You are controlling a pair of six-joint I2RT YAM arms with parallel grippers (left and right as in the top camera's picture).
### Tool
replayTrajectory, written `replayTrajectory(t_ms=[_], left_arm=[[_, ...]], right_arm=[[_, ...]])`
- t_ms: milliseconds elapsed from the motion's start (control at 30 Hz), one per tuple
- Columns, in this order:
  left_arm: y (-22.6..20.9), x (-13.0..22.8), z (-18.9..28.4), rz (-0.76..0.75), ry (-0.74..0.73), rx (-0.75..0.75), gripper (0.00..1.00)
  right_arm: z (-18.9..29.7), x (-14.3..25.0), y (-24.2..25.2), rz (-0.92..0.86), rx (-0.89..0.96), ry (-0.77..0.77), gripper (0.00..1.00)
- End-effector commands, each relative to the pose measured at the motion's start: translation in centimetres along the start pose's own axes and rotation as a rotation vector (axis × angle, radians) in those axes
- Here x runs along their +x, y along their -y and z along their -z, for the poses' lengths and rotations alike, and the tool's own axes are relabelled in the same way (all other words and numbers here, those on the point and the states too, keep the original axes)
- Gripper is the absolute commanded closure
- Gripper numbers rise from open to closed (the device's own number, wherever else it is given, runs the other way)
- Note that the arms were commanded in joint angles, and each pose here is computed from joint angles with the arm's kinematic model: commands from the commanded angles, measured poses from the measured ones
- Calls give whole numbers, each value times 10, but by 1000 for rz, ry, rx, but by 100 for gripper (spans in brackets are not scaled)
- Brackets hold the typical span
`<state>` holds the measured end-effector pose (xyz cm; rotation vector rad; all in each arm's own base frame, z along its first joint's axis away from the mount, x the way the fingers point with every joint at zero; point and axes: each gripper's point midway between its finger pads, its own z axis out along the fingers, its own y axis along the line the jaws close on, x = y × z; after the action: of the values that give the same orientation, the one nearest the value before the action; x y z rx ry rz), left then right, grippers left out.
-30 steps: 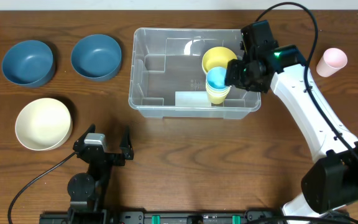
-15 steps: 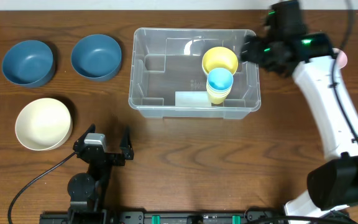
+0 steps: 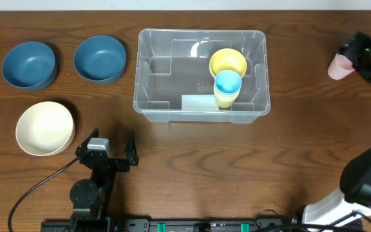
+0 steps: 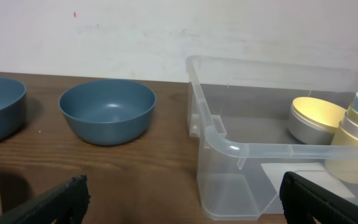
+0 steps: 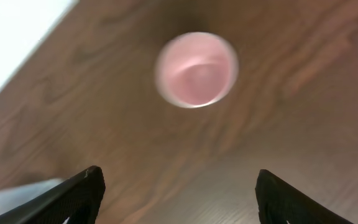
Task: Pack container
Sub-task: 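Move the right gripper to the pink cup and grasp it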
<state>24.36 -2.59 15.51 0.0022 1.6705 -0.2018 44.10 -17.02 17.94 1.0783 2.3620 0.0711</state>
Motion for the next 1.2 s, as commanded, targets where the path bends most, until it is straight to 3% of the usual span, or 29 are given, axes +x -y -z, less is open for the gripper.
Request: replayTrajectory(t_ms=[0,200,567,800,867,900,967,1067,1167], left_arm=[[-1,15,-1,7,-46,0,2],[-1,15,-1,7,-46,1,2],[-1,15,-1,7,-46,0,2],[-1,15,-1,7,-46,0,2],[-1,15,-1,7,-46,1,2],[-1,15,-1,7,-46,0,2],[-1,15,-1,7,-46,0,2],[-1,15,-1,7,-46,0,2],[-1,15,-1,7,-46,1,2]], right_arm=[[-28,0,22,-51,53,-42,21],[-68,6,46,-96,102,-98,21],[-96,-9,43,-90,73,-36,26],[-132,8,55,-93,114,-94,29],[-137,13,58,-94,122,-111,44],[-137,15,59,-94,126,-116,60],[-136,15,60,-94,132,-116,81],[-130,14,59,-102,134,-117,93],[-120,13,58,-102,133,-117,99]])
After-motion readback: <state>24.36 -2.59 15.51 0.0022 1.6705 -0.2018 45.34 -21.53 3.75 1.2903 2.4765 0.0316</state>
